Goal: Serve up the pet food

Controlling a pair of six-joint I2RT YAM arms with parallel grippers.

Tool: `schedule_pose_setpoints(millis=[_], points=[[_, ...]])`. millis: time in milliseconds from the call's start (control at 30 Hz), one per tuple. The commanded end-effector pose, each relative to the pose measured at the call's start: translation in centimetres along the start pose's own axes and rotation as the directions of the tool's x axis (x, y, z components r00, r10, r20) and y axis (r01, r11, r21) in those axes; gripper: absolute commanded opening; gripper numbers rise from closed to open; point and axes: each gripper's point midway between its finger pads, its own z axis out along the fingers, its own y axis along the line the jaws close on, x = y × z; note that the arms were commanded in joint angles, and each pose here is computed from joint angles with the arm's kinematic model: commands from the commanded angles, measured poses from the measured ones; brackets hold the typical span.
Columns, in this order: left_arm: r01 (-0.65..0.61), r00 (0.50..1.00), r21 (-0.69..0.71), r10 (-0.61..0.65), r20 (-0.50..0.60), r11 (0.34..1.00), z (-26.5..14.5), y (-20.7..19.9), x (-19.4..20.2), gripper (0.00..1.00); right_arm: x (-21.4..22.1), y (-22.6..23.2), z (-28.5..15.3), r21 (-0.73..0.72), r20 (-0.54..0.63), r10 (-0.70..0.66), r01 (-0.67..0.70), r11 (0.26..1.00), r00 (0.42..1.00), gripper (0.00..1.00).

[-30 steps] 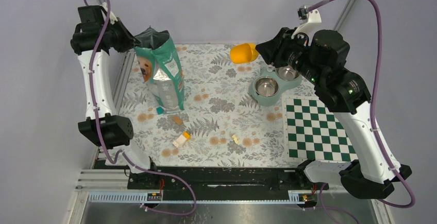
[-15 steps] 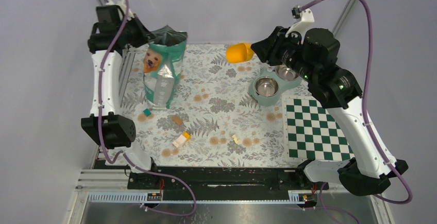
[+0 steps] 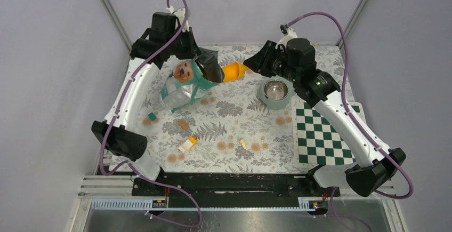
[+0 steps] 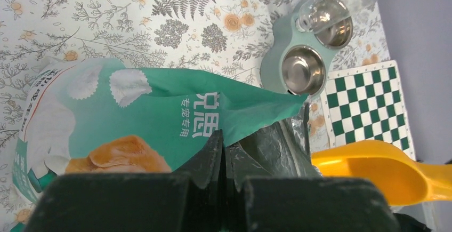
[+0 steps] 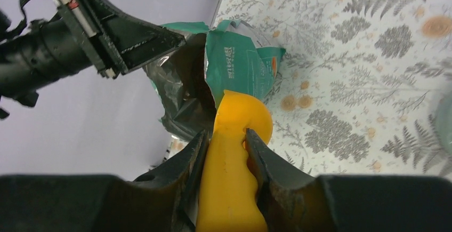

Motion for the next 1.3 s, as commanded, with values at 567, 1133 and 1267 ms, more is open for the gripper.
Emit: schedule_pose_setpoints(millis=[567,1133,1267], points=[[-0.182,0.983,0.165,0.178,0.042,0.969,-1.0,-8.0,-0.5,0.00,-4.8,3.8,-6.7,-0.100,0.185,0.112,-0.094,0.990,0.976,0.00],[-0.085,0.993,0.216,0.100,-0.061,0.973,3.3,-11.0,2.3,0.00,6.0,-5.6,7.6,0.137,0.021,0.032,-0.035,0.990,0.999,0.00],[-0.084,0.990,0.227,0.107,-0.093,0.970,4.7,-11.5,3.5,0.00,8.4,-6.8,9.7,0.119,-0.014,0.076,-0.074,0.990,0.997,0.00]])
